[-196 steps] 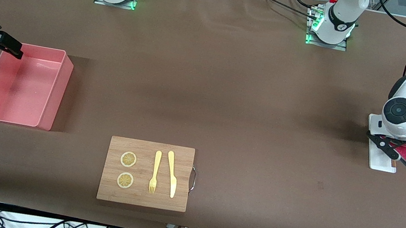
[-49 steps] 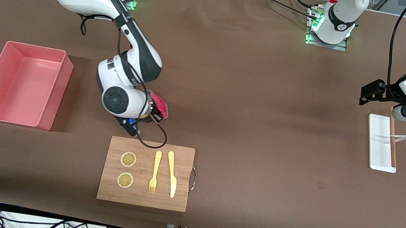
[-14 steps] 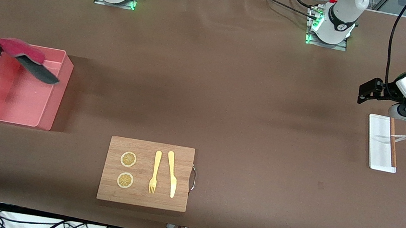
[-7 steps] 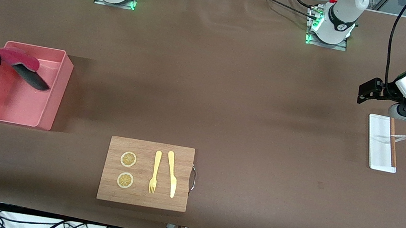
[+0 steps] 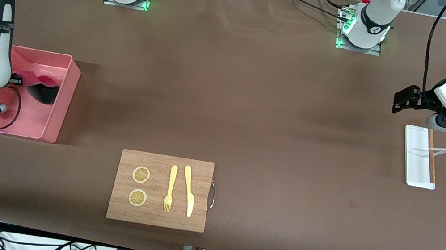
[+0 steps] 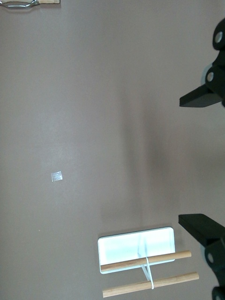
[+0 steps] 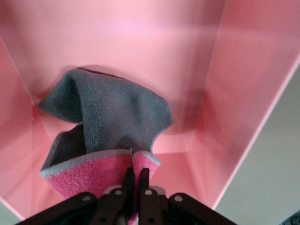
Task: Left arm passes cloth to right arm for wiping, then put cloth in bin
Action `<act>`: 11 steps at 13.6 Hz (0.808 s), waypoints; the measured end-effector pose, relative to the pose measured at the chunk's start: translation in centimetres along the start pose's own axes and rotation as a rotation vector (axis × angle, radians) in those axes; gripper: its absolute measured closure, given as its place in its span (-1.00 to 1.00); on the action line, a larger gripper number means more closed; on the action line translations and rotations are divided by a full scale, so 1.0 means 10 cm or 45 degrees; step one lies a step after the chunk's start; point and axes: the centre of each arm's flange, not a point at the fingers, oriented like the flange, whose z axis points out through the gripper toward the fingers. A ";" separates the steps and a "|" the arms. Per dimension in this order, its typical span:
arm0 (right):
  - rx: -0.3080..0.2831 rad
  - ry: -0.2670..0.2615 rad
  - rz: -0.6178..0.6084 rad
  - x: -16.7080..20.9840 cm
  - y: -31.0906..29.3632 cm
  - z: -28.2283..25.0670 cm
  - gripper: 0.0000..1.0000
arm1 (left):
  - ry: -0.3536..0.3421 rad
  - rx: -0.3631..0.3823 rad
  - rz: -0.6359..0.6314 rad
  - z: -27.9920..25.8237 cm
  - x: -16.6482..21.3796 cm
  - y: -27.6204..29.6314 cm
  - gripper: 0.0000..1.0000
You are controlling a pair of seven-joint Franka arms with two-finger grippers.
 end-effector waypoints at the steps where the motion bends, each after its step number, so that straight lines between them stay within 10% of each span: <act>1: 0.013 0.027 0.002 0.01 -0.01 -0.04 0.48 | 0.000 0.000 0.000 0.00 0.00 0.00 -1.00; 8: 0.143 0.292 -0.011 -0.71 -0.15 -1.41 -0.95 | 0.000 0.000 0.001 0.00 0.00 0.00 -1.00; 11: 0.180 0.393 0.006 -1.18 -0.53 -2.01 -1.00 | 0.000 0.000 0.001 0.00 0.00 0.00 -1.00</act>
